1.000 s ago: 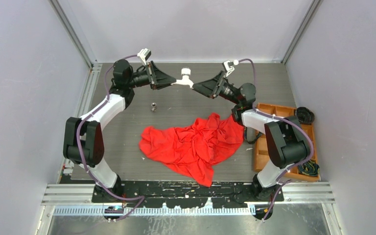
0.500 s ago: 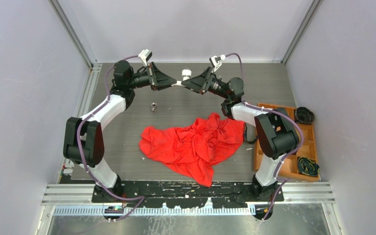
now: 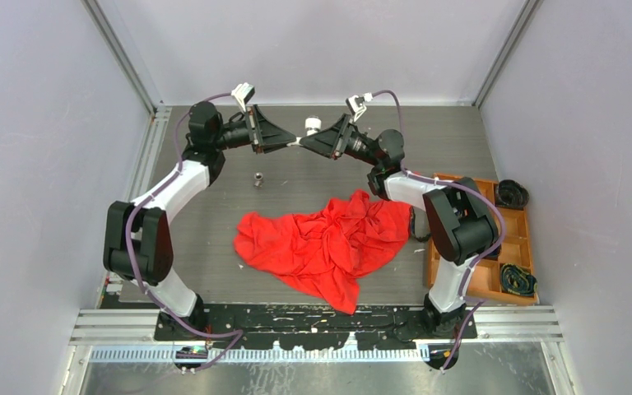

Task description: Install the water faucets

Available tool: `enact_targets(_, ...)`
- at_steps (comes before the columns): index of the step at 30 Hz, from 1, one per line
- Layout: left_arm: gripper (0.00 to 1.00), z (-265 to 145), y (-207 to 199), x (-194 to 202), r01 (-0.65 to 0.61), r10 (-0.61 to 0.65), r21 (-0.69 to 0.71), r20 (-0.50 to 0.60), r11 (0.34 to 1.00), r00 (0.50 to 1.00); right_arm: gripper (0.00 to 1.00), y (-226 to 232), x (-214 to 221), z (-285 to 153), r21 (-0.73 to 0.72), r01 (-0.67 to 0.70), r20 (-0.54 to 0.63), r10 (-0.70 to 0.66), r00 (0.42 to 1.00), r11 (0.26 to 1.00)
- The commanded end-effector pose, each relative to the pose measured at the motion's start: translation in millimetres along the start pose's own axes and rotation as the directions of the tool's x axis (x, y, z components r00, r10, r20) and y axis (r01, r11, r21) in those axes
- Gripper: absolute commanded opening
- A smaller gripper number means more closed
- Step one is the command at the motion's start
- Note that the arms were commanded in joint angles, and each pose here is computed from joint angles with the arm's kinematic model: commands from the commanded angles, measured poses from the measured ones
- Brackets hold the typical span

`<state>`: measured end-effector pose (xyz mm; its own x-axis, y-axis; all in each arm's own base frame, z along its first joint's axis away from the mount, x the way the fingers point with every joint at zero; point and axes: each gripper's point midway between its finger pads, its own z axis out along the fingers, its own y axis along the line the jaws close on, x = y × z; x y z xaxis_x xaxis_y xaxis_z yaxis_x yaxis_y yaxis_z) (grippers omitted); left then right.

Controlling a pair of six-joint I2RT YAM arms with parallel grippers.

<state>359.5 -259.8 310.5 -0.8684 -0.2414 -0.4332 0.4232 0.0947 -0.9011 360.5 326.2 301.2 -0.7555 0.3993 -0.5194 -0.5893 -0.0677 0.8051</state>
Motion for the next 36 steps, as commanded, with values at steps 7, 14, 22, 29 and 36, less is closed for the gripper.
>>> enact_targets(7, 0.00, -5.9, -30.4, 5.1, -0.103, 0.104, 0.043, -0.013, 0.994, 0.995, 0.45, 22.8, -9.4, 9.1, -0.065, 0.070, -0.002, -0.070, 0.998, 0.995)
enact_targets(14, 0.00, -6.3, -26.9, 9.5, -0.100, 0.101, 0.026, -0.031, 0.995, 0.994, 0.48, 28.6, -5.5, 11.9, -0.085, 0.075, -0.023, -0.077, 0.997, 0.994)
enact_targets(22, 0.00, -5.9, -27.2, 10.2, -0.102, 0.102, 0.020, -0.036, 0.995, 0.994, 0.46, 28.6, 1.0, 14.1, -0.095, 0.064, -0.059, -0.069, 0.996, 0.993)
enact_targets(29, 0.00, -7.3, -28.6, 11.2, -0.107, 0.108, 0.014, -0.040, 0.994, 0.993, 0.27, 26.3, 11.5, 11.0, -0.097, 0.046, -0.113, -0.057, 0.992, 0.994)
enact_targets(36, 0.00, -7.3, -29.0, 11.2, -0.109, 0.109, 0.005, -0.044, 0.994, 0.993, 0.43, 29.9, 16.8, 7.6, -0.105, 0.040, -0.143, -0.055, 0.988, 0.994)
